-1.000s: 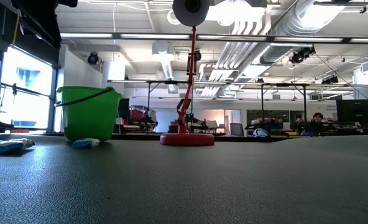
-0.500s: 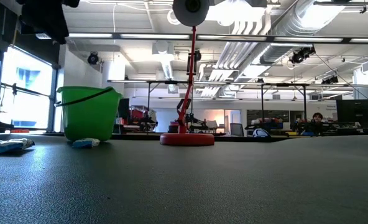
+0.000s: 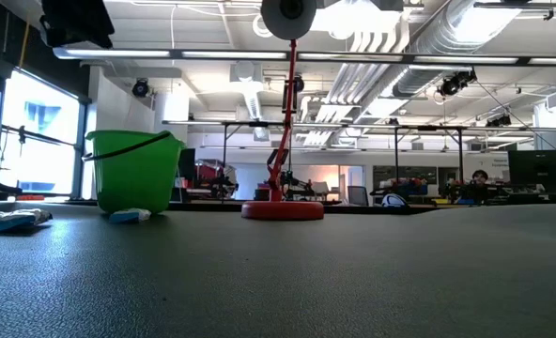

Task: Sort candy
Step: Put the white chocolate into the white bucket

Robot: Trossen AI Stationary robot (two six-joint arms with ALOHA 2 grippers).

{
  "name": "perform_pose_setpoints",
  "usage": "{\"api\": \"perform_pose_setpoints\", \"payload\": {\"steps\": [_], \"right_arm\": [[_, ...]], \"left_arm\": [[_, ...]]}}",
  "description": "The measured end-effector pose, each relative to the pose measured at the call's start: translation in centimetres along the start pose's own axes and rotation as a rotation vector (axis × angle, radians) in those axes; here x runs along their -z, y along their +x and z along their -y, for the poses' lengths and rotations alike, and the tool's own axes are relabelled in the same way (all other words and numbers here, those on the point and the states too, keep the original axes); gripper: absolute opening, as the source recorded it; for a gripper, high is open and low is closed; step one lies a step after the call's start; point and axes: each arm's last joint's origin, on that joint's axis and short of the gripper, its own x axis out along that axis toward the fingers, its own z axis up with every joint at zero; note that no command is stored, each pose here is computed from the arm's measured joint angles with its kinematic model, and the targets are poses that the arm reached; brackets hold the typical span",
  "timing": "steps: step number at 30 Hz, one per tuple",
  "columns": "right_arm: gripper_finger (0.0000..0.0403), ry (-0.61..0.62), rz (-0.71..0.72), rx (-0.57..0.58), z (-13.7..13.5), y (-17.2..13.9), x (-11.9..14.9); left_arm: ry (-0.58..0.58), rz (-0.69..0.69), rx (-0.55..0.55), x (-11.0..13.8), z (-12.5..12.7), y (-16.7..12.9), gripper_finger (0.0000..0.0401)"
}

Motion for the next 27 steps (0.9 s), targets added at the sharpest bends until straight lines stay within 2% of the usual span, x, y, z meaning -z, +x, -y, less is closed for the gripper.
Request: {"api": "perform_pose_setpoints", "payload": {"steps": [7,13,18,20,24,27], "right_arm": [[0.0142,0.081,0.138,-0.04,0.4,0.5,-2.9],[0.0142,0.178,0.272,-0.077,1.2,2.2,-6.6],[0.0142,0.15,0.228,-0.036,2.9,6.5,-9.6],[0.0142,0.114,0.217,-0.072,3.5,7.9,-11.0],[0.0142,0.066,0.289,-0.13,5.1,8.5,-13.9],[0.0142,0.054,0.346,-0.097,6.9,8.5,-15.7]], "left_arm": [[0.106,-0.014,0.024,0.5,0.4,-0.2,0.0086],[0.199,0.0,0.018,0.6,0.5,-0.2,0.0086],[0.271,0.054,-0.016,0.6,0.3,-0.6,0.0086],[0.302,0.072,-0.021,0.5,0.2,-0.8,0.0086],[0.326,0.134,-0.037,0.4,-0.4,-1.7,0.0086],[0.309,0.195,-0.05,0.3,-1.0,-2.6,0.0085]]}}
